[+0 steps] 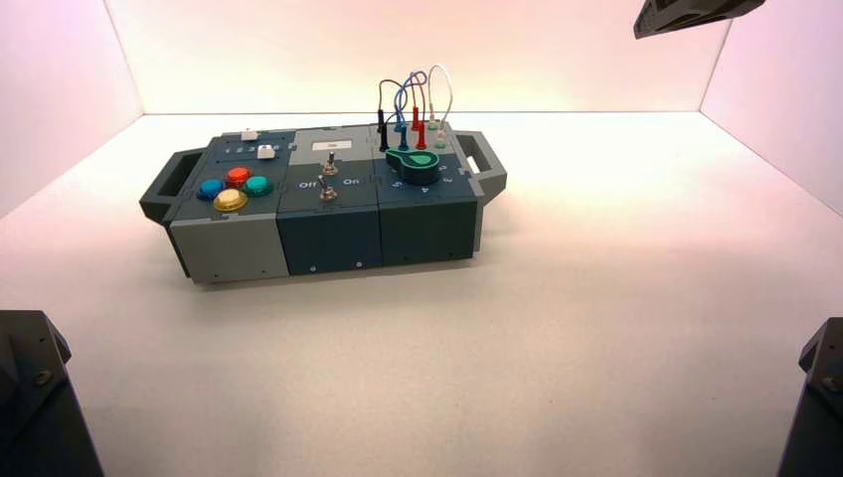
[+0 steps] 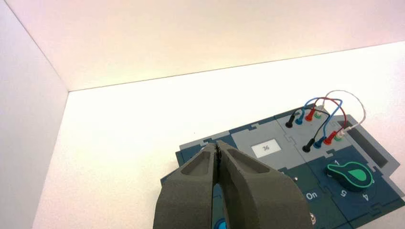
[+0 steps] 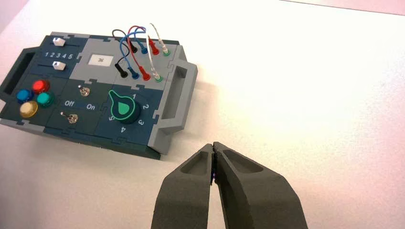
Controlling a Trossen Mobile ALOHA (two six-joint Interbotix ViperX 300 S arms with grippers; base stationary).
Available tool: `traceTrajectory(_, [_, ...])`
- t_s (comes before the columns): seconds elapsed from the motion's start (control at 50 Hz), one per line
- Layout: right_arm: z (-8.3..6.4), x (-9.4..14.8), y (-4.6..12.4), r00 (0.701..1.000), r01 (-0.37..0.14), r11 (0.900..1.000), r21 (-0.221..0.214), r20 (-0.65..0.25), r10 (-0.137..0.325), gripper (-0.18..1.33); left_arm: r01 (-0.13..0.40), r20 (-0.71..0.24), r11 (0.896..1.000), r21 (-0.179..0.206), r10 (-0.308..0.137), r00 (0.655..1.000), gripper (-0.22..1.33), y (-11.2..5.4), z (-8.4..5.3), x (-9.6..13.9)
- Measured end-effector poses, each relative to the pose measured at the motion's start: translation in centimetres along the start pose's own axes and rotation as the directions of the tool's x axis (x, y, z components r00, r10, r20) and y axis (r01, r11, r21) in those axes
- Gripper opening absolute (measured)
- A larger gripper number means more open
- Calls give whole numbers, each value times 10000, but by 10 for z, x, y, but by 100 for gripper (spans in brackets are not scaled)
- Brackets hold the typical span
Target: Move the bottom slider to position 1.
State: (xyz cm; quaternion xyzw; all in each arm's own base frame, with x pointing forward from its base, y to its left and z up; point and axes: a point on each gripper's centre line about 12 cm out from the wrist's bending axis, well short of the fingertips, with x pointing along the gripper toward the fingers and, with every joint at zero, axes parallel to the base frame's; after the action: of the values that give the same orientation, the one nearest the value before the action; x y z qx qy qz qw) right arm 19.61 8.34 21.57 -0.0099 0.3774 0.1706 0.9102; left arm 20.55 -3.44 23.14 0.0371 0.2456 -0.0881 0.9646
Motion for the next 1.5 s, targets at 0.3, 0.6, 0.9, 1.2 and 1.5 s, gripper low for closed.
traceTrajectory(0.3, [-1,2,0,10000,13,10000,27,-75,-13,-14,24,-413,10000,41,-22,9991,-16,0,-5,6])
traceTrajectory(0.6, [-1,2,0,9999,-18,10000,35,-109,18,-14,1296,-1710,9892,680,-1164,9784,-16,-32,-12,32])
traceTrajectory(0.9, [-1,3,1,9999,-26,10000,25,-141,27,-14,1759,-3896,9810,822,-1308,9116,-16,-51,-27,99])
traceTrajectory(1.2, [-2,4,1,9998,-21,10000,26,-187,21,-14,1861,-4942,9792,808,-1228,8606,-16,-61,-36,150])
traceTrajectory(1.5, [-4,9,0,9991,21,10000,7,-415,-21,-14,2005,-5773,9764,805,-1184,8079,-16,-68,-42,182])
